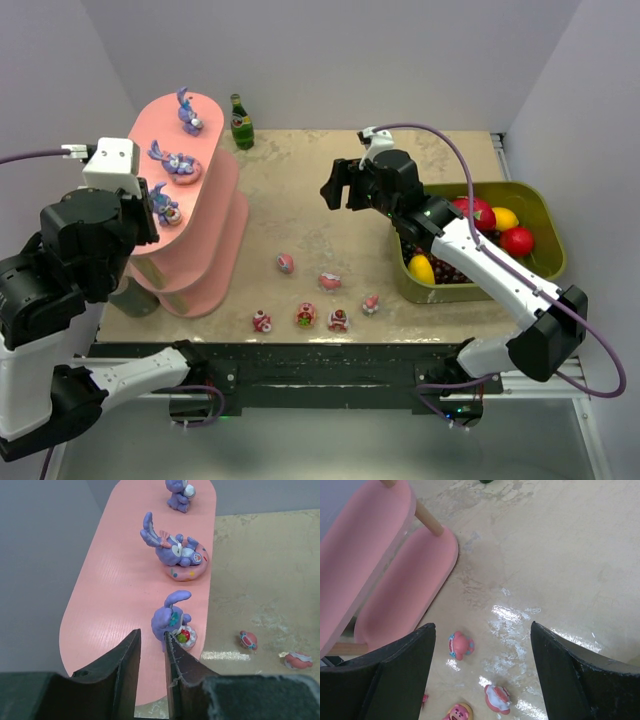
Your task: Place and organize the plastic toys onto the shelf
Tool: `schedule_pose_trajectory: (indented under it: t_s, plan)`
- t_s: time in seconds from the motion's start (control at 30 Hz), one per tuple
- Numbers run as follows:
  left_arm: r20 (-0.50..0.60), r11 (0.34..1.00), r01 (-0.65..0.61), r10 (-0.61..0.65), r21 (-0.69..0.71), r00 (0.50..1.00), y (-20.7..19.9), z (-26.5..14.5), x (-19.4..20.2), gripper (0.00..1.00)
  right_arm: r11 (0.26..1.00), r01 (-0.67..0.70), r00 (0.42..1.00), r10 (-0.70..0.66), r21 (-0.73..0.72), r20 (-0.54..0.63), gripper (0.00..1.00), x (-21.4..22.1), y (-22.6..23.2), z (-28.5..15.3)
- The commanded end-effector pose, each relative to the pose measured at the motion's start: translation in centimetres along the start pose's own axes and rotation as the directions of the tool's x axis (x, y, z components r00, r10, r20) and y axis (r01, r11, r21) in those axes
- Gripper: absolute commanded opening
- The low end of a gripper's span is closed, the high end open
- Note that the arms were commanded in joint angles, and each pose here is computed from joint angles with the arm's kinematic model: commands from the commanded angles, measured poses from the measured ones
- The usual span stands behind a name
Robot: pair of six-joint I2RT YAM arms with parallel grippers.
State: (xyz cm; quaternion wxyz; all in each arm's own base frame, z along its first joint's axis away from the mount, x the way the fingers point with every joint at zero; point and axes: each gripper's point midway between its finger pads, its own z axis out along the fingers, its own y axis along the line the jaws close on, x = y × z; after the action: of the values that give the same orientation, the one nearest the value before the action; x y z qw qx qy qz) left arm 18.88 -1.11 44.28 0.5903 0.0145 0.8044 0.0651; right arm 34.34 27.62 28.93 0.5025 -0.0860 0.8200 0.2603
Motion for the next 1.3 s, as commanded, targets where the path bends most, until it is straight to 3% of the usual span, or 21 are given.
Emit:
schedule_pose_trajectory:
  t_s: [0.0,0.13,0.33,0.47,0.7,0.87,1.0,1.27]
  plan:
    - [0.048,0.999,0.039,-0.041,0.028,0.998,0.3,-0.9,-1.6,0.32,0.998,0.008,0.999,-0.005,-0.056,0.047,0.8,-1.6,1.4,-0.9]
    - [0.085,0.996,0.074,-0.079,0.052,0.993,0.9,-1.9,-2.6,0.36,0.992,0.055,0.997,-0.047,-0.115,0.068,0.81,-2.5,3.0,-1.0]
    - [0.148,0.992,0.093,-0.105,0.084,0.983,0.6,-2.2,-4.4,0.49,0.948,0.201,0.976,-0.172,-0.245,0.133,0.81,-3.4,9.2,-1.2]
    - [0.226,0.99,0.103,-0.123,0.098,0.966,0.4,-2.3,-6.9,0.53,0.912,0.221,0.969,-0.167,-0.344,0.18,0.77,-4.7,13.4,-1.3]
    - [0.418,0.964,0.176,-0.246,0.2,0.874,-0.4,-3.4,-12.6,0.53,0.812,0.27,0.956,-0.16,-0.518,0.246,0.45,-6.1,22.3,-2.3]
    - [0.462,0.942,0.156,-0.285,0.298,0.84,-2.5,-3.5,-14.2,0.55,0.731,0.292,0.953,-0.167,-0.616,0.254,0.18,-4.6,27.2,-3.2]
    - [0.455,0.937,0.137,-0.28,0.322,0.845,-3.7,-3.1,-14.2,0.56,0.702,0.299,0.951,-0.161,-0.646,0.265,0.09,-4.6,29.4,-3.4]
    - [0.446,0.93,0.118,-0.276,0.349,0.852,-4.9,-2.5,-13.9,0.58,0.683,0.289,0.953,-0.142,-0.671,0.267,0.06,-4.5,31.9,-2.1]
